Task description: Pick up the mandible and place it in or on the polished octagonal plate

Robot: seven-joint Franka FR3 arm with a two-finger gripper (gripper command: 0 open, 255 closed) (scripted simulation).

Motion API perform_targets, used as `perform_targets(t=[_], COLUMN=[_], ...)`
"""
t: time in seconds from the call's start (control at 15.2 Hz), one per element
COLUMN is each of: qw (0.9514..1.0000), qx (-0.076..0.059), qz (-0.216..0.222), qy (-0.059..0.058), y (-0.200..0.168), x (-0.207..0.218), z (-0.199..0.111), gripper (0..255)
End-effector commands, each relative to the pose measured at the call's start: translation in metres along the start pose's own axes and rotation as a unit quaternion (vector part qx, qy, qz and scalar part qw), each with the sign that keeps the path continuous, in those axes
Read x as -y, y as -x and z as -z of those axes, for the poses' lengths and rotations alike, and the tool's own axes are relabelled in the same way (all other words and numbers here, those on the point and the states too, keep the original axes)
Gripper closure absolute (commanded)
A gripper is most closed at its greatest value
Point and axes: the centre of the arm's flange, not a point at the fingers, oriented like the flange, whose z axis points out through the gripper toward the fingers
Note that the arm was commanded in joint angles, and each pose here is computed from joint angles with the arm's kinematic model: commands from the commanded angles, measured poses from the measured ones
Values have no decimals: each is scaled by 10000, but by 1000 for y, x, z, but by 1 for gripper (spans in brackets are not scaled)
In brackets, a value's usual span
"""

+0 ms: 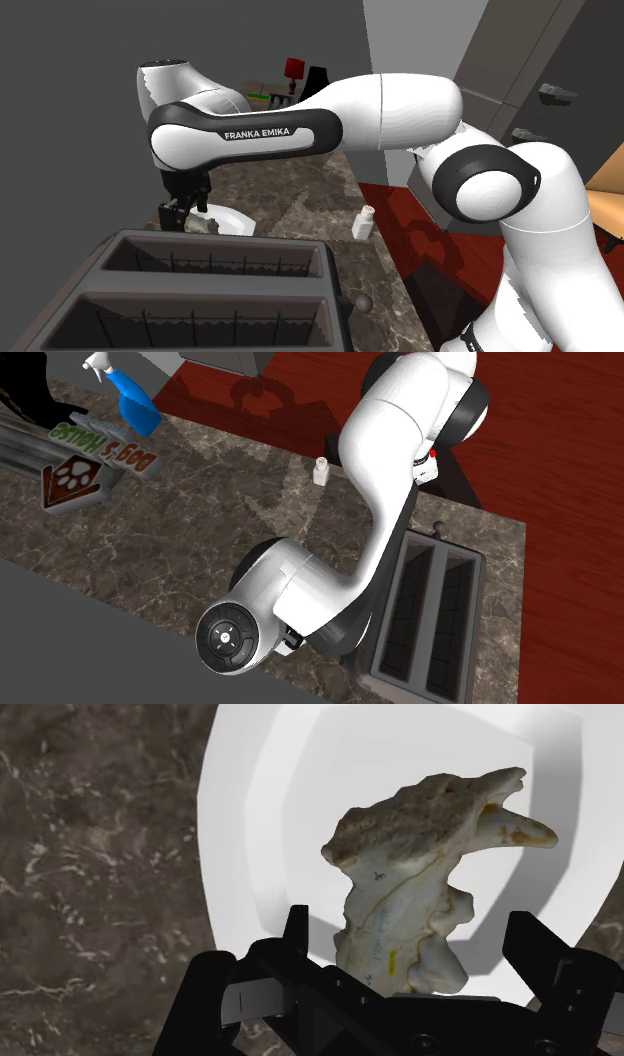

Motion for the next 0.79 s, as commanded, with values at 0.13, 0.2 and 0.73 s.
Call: perform_targets(t=[0.13,0.2,0.73], qw=[10000,10000,10000], qx=[0,0,0], qz=[0,0,0], qy=[0,0,0], y=[0,0,0], x=[0,0,0], z=[0,0,5], gripper=[255,255,255])
